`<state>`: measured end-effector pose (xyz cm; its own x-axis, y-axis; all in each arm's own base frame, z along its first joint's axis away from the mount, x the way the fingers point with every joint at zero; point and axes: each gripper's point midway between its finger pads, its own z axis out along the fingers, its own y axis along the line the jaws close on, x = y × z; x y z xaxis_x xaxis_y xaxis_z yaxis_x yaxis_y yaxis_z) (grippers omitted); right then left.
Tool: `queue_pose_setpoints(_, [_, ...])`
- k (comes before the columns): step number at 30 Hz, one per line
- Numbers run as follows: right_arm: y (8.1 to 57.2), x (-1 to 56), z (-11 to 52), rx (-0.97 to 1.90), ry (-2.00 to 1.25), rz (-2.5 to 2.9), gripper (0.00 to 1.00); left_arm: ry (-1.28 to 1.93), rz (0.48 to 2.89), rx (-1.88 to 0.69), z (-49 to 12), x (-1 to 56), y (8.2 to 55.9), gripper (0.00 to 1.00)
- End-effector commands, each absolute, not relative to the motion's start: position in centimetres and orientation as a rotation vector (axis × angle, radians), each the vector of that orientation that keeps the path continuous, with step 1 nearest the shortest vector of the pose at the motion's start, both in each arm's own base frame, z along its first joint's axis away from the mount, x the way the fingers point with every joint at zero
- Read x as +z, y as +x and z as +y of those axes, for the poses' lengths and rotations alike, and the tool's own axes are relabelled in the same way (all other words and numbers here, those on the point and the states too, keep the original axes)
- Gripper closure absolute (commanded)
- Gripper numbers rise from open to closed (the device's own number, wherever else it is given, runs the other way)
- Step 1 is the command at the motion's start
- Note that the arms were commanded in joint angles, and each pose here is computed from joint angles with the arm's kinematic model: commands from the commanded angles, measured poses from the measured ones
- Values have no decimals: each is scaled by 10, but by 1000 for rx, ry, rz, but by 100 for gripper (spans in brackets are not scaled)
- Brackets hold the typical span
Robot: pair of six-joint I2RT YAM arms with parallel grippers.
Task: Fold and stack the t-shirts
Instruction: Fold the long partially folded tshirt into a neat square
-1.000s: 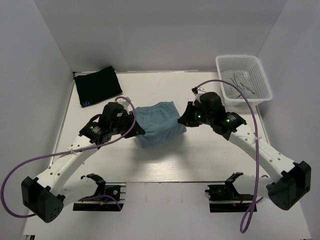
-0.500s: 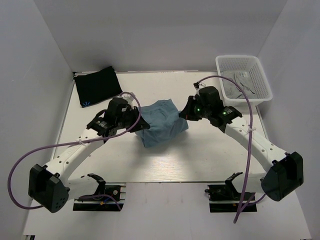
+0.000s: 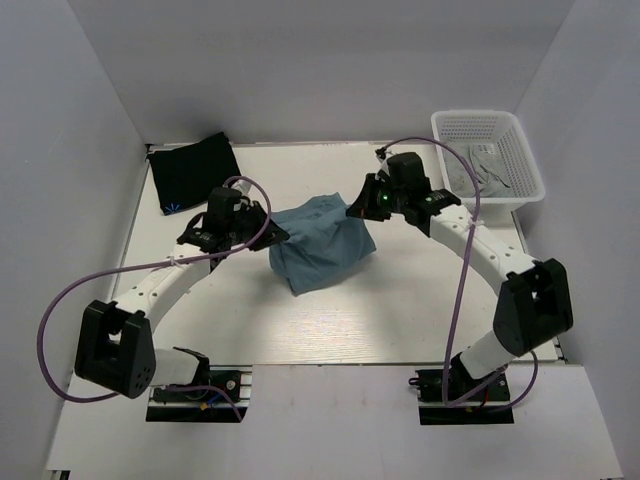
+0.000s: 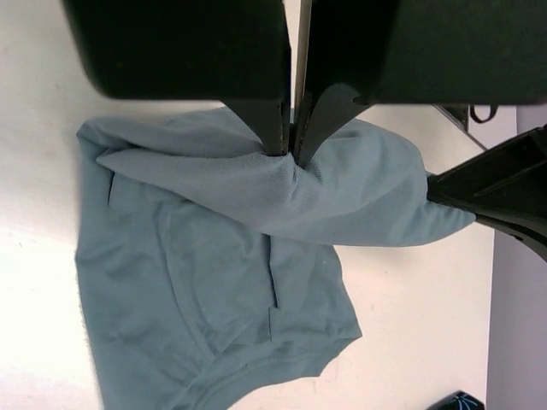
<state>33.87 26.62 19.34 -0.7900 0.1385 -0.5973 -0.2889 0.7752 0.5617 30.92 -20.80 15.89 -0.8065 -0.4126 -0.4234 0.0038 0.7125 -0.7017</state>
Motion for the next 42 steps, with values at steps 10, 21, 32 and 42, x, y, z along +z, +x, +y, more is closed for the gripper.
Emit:
queue_pose_setpoints(10, [417, 204, 300, 955, -196, 2236, 100, -389, 2261, -1036, -191, 136, 391, 100])
queue_pose_setpoints(21, [500, 170, 334, 977, -363, 2140, 100, -547, 2140, -910, -138, 121, 473, 80])
queue_pose_setpoints(32, [532, 180, 333, 826, -459, 1993, 10, -357, 2068, -926, -143, 160, 510, 0])
queue_pose_setpoints(42, [467, 158, 343, 913, -516, 2073, 10, -203, 2153, -1035, -193, 147, 461, 0])
